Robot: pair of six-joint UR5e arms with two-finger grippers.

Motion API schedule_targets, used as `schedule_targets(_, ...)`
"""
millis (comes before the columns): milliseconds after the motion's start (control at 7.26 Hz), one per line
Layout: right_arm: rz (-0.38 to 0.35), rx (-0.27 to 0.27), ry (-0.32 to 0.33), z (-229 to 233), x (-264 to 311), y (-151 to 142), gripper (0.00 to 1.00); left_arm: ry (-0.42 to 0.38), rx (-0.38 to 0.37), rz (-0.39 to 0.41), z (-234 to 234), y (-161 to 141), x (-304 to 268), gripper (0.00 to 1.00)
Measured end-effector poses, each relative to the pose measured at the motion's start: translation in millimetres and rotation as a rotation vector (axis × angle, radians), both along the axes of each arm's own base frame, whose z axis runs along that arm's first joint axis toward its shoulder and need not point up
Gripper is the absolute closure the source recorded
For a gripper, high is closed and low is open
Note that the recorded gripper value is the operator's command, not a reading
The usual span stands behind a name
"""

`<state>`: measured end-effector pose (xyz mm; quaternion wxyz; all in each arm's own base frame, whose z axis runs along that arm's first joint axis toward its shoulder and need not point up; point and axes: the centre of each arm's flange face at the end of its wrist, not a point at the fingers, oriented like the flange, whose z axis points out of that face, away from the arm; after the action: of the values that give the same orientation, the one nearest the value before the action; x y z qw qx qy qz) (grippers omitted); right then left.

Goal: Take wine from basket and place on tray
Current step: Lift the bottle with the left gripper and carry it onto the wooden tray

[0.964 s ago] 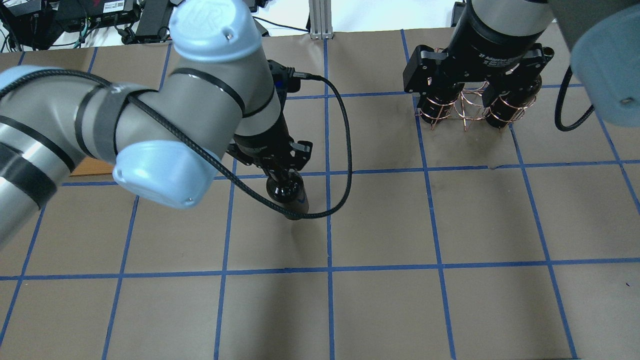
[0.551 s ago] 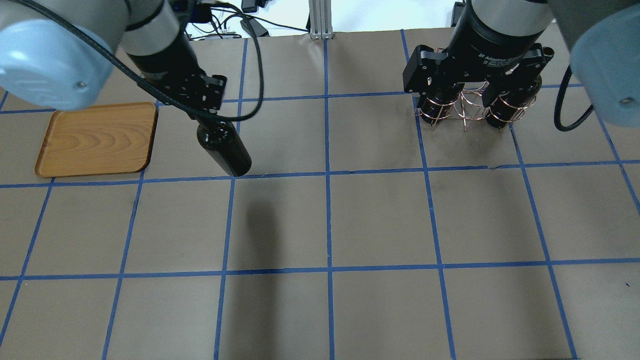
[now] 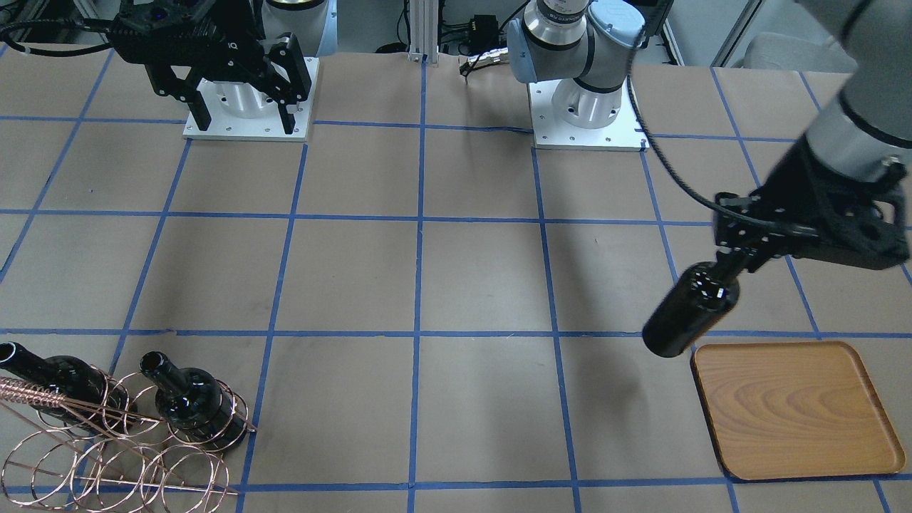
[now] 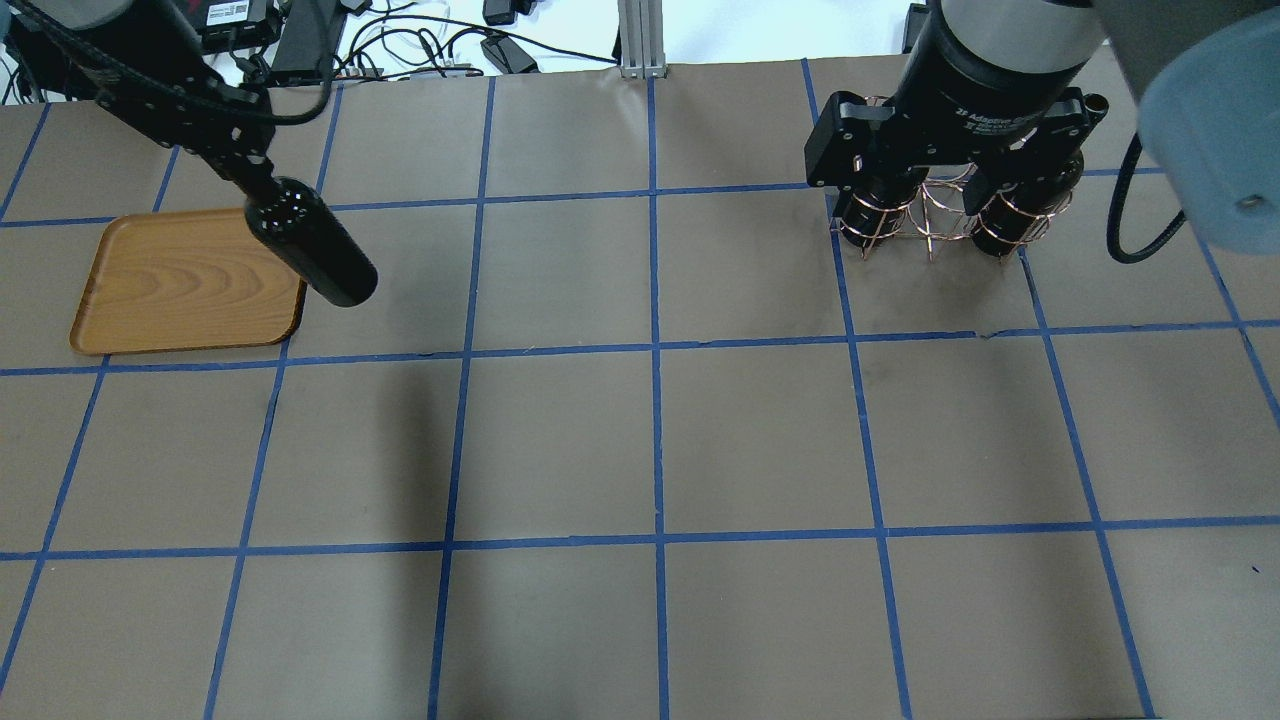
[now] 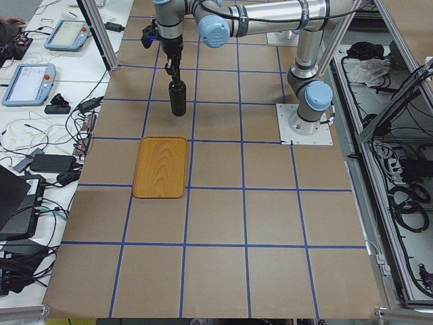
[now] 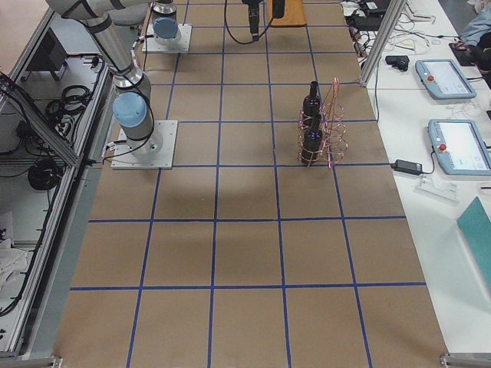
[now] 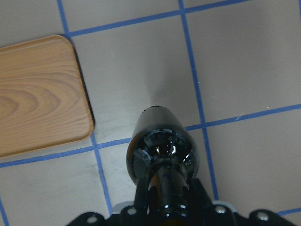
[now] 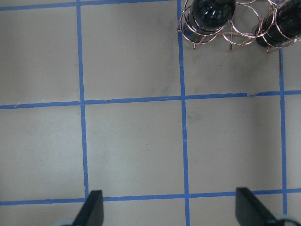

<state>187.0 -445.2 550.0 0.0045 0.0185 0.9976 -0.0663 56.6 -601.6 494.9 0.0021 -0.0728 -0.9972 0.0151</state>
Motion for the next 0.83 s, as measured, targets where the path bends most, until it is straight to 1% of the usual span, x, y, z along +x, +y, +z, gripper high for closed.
schedule_targets(275,0.000,0.000,0.000,0.0,0.0,0.2,0.00,-0.003,0.000,0.018,-16.3,-25.0,78.3,1.00)
schedule_targets(551,0.001,0.000,0.000,0.0,0.0,0.2,0.00,-0.006,-0.005,0.034,-38.5,-48.9,120.8,1.00)
schedule_targets(826,0.001,0.000,0.000,0.0,0.1,0.2,0.00,-0.003,0.002,0.044,-61.1,-58.6,153.2,1.00)
